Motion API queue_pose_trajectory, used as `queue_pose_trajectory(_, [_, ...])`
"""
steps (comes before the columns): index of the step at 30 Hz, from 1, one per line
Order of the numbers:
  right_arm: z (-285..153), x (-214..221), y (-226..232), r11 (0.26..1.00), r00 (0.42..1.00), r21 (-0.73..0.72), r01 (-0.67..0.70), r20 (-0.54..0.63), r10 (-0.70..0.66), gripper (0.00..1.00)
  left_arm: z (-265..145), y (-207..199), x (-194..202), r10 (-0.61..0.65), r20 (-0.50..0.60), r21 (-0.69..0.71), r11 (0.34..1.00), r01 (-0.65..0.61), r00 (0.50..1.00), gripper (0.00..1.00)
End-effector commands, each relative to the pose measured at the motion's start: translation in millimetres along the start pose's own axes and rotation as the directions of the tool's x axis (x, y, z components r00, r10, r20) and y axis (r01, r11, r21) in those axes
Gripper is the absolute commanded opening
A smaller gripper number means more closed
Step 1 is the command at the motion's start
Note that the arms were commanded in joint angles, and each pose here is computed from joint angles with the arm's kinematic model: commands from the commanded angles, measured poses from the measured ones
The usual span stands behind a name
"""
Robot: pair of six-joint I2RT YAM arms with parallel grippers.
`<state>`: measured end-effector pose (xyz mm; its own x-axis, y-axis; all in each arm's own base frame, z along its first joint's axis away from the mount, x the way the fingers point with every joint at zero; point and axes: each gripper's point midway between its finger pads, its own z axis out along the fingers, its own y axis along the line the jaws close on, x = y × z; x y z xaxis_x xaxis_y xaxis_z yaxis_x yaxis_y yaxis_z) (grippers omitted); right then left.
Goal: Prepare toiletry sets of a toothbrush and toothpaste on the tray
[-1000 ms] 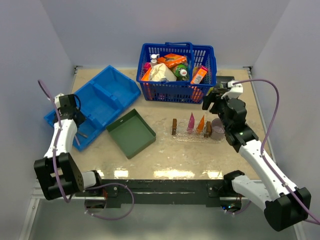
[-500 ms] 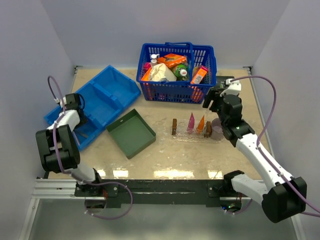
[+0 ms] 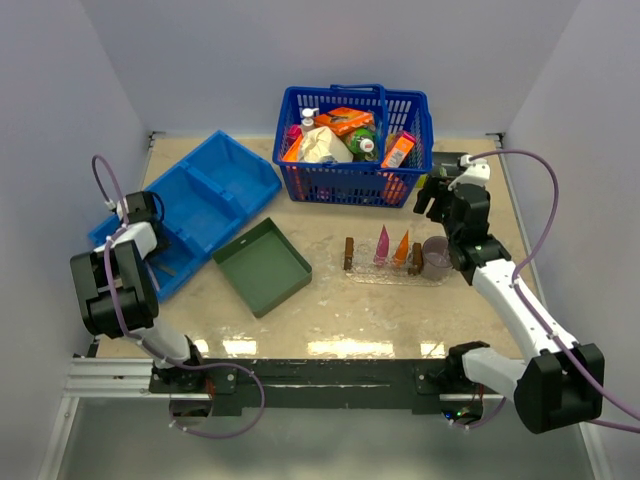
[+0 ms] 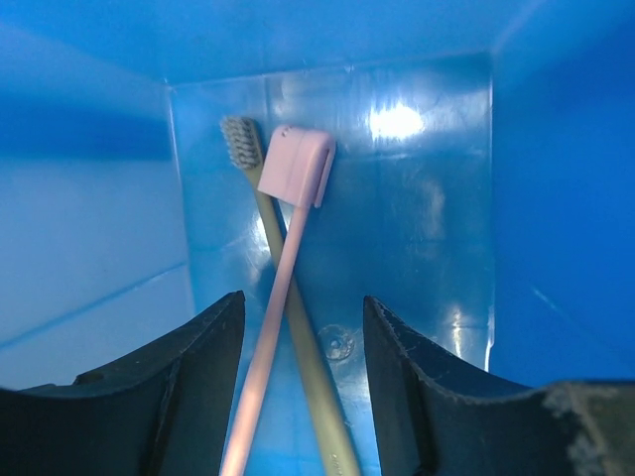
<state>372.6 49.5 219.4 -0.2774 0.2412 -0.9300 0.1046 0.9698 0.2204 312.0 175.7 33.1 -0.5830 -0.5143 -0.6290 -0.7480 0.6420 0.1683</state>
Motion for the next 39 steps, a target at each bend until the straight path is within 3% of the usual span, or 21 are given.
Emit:
queue_pose_trajectory(1, [-1.4, -31.3, 11.1, 0.999, 0.996, -0.040, -0.032, 0.077, 0.035, 0.74, 6.8, -1.6, -1.9, 0.004, 0.011, 0.020, 1.000, -0.005, 1.000, 0.55])
queue_pose_trajectory(8, [-1.5, -31.2, 10.5, 0.999, 0.996, -0.039, -0.033, 0.078, 0.036, 0.73, 13.5, -5.6, 9.5, 0.015, -0.031, 0.035, 0.999, -0.014, 0.999, 0.48])
queue_pose_trajectory(13, [-0.8, -30.5, 9.8, 0.999, 0.996, -0.038, -0.033, 0.079, 0.036, 0.73, 13.1, -11.7, 11.0, 0.015, -0.034, 0.069, 0.998, -0.013, 0.999, 0.35])
queue_pose_trajectory(15, [-0.4, -30.1, 9.7, 0.999, 0.996, -0.039, -0.033, 0.077, 0.036, 0.73, 12.2, -11.2, 9.5, 0.009, -0.027, 0.070, 0.998, -0.007, 1.000, 0.34])
queue_pose_trajectory(20, [1.9, -27.5, 11.3, 0.998, 0.997, -0.047, -0.037, 0.071, 0.040, 0.73, 8.3, -5.8, 5.9, -0.002, -0.009, 0.053, 0.999, 0.002, 1.000, 0.33])
queue_pose_trajectory(24, [3.2, -27.4, 10.6, 0.998, 0.997, -0.046, -0.039, 0.069, 0.042, 0.73, 9.8, -1.5, 6.6, 0.007, -0.009, 0.025, 1.000, -0.007, 1.000, 0.22])
queue_pose_trajectory(27, [3.6, -27.0, 10.6, 0.998, 0.997, -0.048, -0.040, 0.067, 0.044, 0.73, 9.5, 2.5, 7.3, 0.005, -0.016, 0.004, 1.000, -0.005, 1.000, 0.20])
queue_pose_trajectory(30, [4.8, -25.8, 12.1, 0.998, 0.997, -0.054, -0.044, 0.062, 0.047, 0.73, 4.4, 6.5, 1.6, -0.004, 0.005, -0.011, 1.000, 0.004, 1.000, 0.19])
queue_pose_trajectory(39, [5.1, -25.4, 14.1, 0.997, 0.997, -0.064, -0.043, 0.057, 0.047, 0.73, -15.9, 19.8, -17.2, -0.027, 0.090, -0.035, 0.999, 0.030, 0.996, 0.03])
